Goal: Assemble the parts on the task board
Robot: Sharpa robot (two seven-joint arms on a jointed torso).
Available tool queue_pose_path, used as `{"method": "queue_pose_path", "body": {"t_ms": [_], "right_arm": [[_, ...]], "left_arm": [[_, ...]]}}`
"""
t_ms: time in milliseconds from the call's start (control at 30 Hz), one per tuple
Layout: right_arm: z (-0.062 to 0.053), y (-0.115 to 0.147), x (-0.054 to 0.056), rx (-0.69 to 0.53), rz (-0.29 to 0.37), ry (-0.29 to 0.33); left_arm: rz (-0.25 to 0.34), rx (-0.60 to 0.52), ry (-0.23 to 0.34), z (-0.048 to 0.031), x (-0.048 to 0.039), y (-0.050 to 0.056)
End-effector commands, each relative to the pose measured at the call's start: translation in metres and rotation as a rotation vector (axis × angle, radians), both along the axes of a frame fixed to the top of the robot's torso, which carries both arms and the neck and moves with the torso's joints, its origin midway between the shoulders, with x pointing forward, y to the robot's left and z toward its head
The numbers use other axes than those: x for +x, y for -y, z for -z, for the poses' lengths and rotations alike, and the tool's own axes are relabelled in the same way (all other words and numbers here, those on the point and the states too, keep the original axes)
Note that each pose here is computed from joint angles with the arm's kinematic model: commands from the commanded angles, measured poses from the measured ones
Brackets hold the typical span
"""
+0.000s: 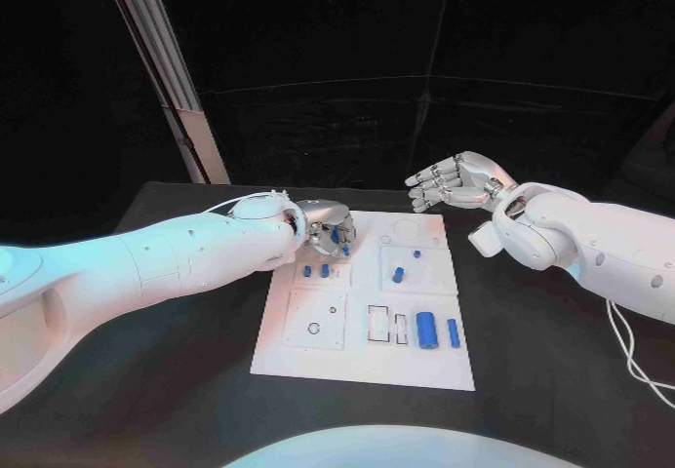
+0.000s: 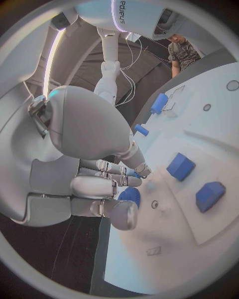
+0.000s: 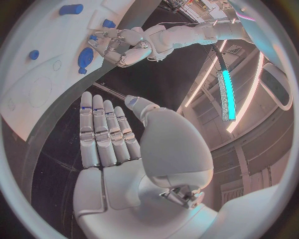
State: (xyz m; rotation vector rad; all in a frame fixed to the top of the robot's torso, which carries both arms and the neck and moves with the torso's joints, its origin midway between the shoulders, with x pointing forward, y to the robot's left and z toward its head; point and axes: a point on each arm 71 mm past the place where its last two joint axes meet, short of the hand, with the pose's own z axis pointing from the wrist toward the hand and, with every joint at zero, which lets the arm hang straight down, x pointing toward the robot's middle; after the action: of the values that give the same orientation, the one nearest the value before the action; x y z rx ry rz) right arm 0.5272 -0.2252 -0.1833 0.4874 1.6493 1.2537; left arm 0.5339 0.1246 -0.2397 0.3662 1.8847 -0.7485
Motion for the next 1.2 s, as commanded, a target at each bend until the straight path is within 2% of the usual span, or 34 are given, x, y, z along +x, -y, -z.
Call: {"method": "queue_pose_path", "body": {"t_ms": [33, 200, 233, 333, 600, 833, 1033, 1200], "right_arm": [[-0.002, 0.0, 0.0, 0.006, -0.008, 0.004], [-0.002, 0.002, 0.0, 0.005, -0.004, 0.005], [-0.002, 0.003, 0.0, 0.004, -0.003, 0.005], [-0.002, 0.004, 0.0, 0.003, -0.001, 0.005], [-0.002, 0.005, 0.0, 0.002, 0.003, 0.004], [-0.002, 0.005, 0.0, 0.001, 0.003, 0.003], [-0.002, 0.005, 0.0, 0.001, 0.003, 0.003], [-0.002, 0.005, 0.0, 0.002, 0.002, 0.003]], "left_arm": [[-0.013, -0.066, 0.026, -0.0097, 0.0007, 0.0], [-0.046, -0.106, 0.02, -0.0214, 0.0028, -0.008], [-0.06, -0.114, 0.012, -0.024, 0.0034, -0.013], [-0.083, -0.115, -0.014, -0.0259, 0.004, -0.022], [-0.123, -0.067, -0.091, -0.0223, 0.0034, -0.044], [-0.146, -0.043, -0.114, -0.0191, 0.005, -0.055], [-0.158, -0.025, -0.127, -0.0148, 0.007, -0.059], [-0.153, -0.013, -0.141, -0.011, 0.0069, -0.057]]}}
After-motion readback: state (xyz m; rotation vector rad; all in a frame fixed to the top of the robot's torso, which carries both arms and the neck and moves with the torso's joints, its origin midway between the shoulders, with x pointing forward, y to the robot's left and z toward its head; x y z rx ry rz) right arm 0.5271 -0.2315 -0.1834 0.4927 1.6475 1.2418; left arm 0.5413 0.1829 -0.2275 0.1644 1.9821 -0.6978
